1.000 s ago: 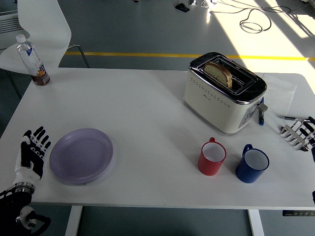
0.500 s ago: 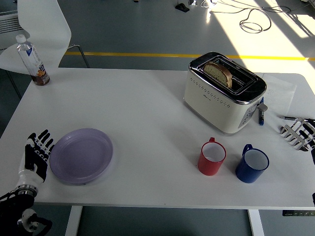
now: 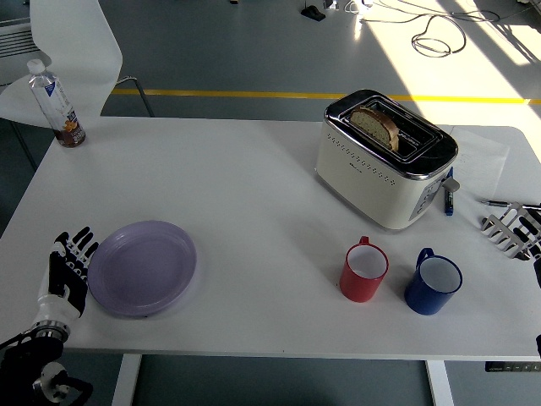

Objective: Push plate across desktop,pick up the break from the machine,place the break in the plate

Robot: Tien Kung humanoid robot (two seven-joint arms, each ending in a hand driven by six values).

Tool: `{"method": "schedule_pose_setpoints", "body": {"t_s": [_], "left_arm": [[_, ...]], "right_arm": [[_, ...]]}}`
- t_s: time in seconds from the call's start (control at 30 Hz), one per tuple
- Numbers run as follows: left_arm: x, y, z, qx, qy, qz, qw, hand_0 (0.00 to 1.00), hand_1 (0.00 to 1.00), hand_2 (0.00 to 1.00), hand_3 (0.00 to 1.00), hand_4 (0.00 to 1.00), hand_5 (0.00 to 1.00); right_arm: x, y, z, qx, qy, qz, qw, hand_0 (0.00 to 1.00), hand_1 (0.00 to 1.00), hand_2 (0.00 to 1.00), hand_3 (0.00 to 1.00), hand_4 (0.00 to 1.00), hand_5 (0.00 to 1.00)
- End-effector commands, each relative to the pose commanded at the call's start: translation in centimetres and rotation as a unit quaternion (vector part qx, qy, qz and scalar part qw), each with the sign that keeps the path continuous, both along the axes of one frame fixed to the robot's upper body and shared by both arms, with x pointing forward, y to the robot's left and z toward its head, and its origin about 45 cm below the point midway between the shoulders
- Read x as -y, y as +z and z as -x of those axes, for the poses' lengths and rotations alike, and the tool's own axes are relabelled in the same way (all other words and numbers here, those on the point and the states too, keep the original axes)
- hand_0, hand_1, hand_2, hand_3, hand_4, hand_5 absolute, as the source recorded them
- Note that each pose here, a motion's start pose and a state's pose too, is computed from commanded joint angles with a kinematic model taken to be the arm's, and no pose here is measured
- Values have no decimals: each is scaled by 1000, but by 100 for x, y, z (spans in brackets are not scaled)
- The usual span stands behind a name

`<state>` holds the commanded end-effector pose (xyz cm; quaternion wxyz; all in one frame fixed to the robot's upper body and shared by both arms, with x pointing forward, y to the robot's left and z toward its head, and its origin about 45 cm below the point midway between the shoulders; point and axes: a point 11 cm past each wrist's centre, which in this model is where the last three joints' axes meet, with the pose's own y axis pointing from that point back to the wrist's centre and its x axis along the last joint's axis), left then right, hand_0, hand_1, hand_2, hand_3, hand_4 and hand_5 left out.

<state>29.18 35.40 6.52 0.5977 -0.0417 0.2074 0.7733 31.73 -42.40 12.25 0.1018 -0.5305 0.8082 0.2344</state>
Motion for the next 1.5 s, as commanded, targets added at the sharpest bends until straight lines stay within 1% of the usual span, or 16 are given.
{"method": "schedule_pose_setpoints", "body": {"t_s": [0.27,0.3,0.4,0.67,0.7,0.87,0.9,1.07,1.4,1.5], "left_arm": [[76,24,-41,6,-12,12,1000,879,888,912,812,569,998],[104,29,-60,7,-16,16,1000,871,879,907,808,569,998],[156,20,-80,2,-26,18,999,871,879,907,808,569,998],[241,-10,-81,-4,-43,25,999,865,873,906,808,567,998],[250,-10,-82,-4,-45,26,999,850,860,898,805,568,998],[323,0,-94,0,-58,34,998,850,860,898,805,568,998],[349,1,-100,1,-62,37,997,830,849,893,799,566,998],[453,-22,-105,-3,-78,42,996,830,849,893,799,566,998],[643,-68,-88,-6,-101,63,993,829,847,888,796,564,998],[754,-82,-80,-7,-116,72,991,828,847,886,795,564,998]], "right_arm": [[1,19,-17,3,-1,0,1000,742,683,696,695,500,522],[-1,28,-27,5,-1,-1,1000,741,682,696,695,500,523],[-3,38,-38,6,-1,-1,1000,741,682,696,695,500,523],[1,48,-43,8,-2,-1,1000,742,682,696,695,500,523],[1,48,-43,8,-2,-1,1000,742,682,696,695,499,526],[-9,46,-47,8,-1,-1,1000,742,682,696,695,499,526],[-15,46,-52,8,0,-2,1000,742,682,696,695,500,527],[-32,47,-65,9,2,-2,1000,742,682,696,695,500,527],[-37,46,-68,9,2,-3,1000,742,682,695,695,499,525],[-43,43,-69,8,3,-3,1000,742,682,695,695,500,527]]}}
